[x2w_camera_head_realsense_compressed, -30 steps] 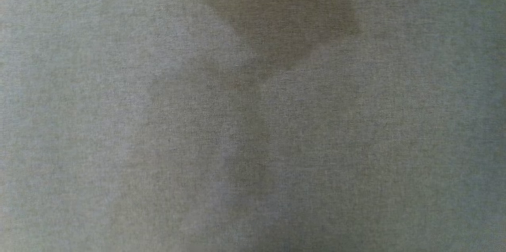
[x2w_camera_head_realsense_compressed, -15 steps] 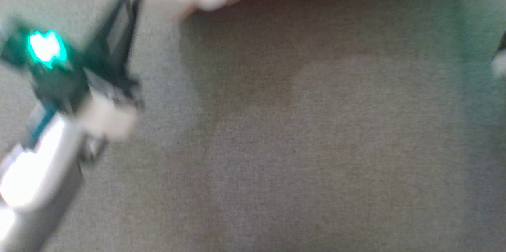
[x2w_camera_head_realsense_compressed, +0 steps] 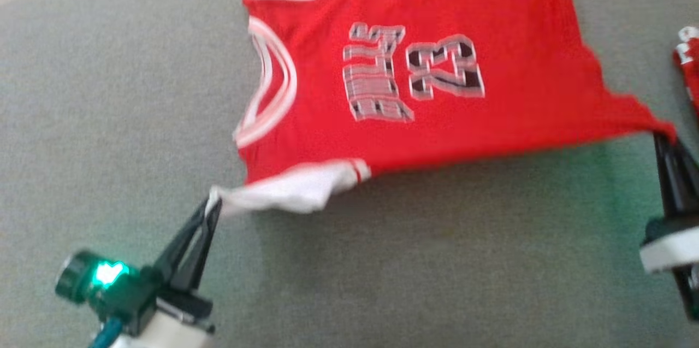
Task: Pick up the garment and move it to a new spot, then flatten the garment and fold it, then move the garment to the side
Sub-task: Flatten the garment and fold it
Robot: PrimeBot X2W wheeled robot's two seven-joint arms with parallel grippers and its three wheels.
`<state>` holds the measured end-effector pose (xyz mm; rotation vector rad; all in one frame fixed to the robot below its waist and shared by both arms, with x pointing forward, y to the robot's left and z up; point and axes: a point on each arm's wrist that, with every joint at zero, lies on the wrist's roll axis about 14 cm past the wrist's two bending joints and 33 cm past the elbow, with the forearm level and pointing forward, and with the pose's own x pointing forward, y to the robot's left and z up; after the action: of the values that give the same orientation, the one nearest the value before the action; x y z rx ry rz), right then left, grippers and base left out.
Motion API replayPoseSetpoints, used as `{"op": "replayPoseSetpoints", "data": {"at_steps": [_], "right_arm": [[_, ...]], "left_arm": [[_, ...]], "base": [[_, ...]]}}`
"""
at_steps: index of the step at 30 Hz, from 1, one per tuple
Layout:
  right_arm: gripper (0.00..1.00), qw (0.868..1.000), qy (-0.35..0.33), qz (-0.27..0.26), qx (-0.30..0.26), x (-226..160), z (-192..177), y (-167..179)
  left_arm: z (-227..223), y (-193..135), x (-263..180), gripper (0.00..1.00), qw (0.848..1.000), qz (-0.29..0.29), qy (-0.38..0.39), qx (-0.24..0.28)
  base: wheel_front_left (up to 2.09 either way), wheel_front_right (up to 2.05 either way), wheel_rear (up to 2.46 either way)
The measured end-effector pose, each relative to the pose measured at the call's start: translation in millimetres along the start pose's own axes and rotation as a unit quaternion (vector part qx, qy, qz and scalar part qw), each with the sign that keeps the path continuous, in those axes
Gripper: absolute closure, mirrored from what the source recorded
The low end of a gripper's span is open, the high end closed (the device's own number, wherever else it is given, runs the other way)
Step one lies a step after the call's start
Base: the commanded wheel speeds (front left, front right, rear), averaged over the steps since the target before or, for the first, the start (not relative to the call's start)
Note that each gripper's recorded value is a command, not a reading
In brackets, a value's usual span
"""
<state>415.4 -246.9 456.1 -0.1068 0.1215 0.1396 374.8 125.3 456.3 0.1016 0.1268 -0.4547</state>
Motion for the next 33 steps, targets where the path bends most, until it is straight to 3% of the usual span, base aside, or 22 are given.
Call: {"op": "replayPoseSetpoints", "data": {"at_steps": [5, 11, 20, 30, 31, 32, 33], "right_arm": [[1.0, 0.999, 0.029, -0.012, 0.009, -30, -19, -1], [1.0, 0.998, 0.057, -0.012, 0.022, -28, -32, 2], [1.0, 0.997, 0.066, -0.007, 0.045, 18, -37, 2], [1.0, 0.994, 0.095, 0.005, 0.048, 62, -57, 2], [1.0, 0.993, 0.102, 0.008, 0.05, 68, -62, 4], [1.0, 0.993, 0.104, 0.009, 0.052, 71, -63, 5], [0.98, 0.993, 0.104, 0.01, 0.054, 73, -64, 5]], "left_arm": [[-11, -13, -18, 1.0, 0.999, -0.01, 0.022, -0.023], [-10, -12, -8, 1.0, 0.999, -0.024, 0.021, -0.02], [23, 16, 66, 1.0, 0.997, -0.06, -0.027, 0.046], [16, 35, 131, 0.98, 0.992, -0.083, -0.021, 0.088], [10, 37, 139, 0.7, 0.992, -0.085, -0.012, 0.092], [7, 38, 142, 0.51, 0.992, -0.084, -0.01, 0.091], [3, 39, 144, 0.0, 0.992, -0.084, -0.005, 0.092]], "base": [[0.0, 0.0, 0.0], [0.0, 0.0, 0.0], [0.0, 0.0, 0.0], [0.0, 0.0, 0.0], [0.0, 0.0, 0.0], [0.0, 0.0, 0.0], [0.0, 0.0, 0.0]]}}
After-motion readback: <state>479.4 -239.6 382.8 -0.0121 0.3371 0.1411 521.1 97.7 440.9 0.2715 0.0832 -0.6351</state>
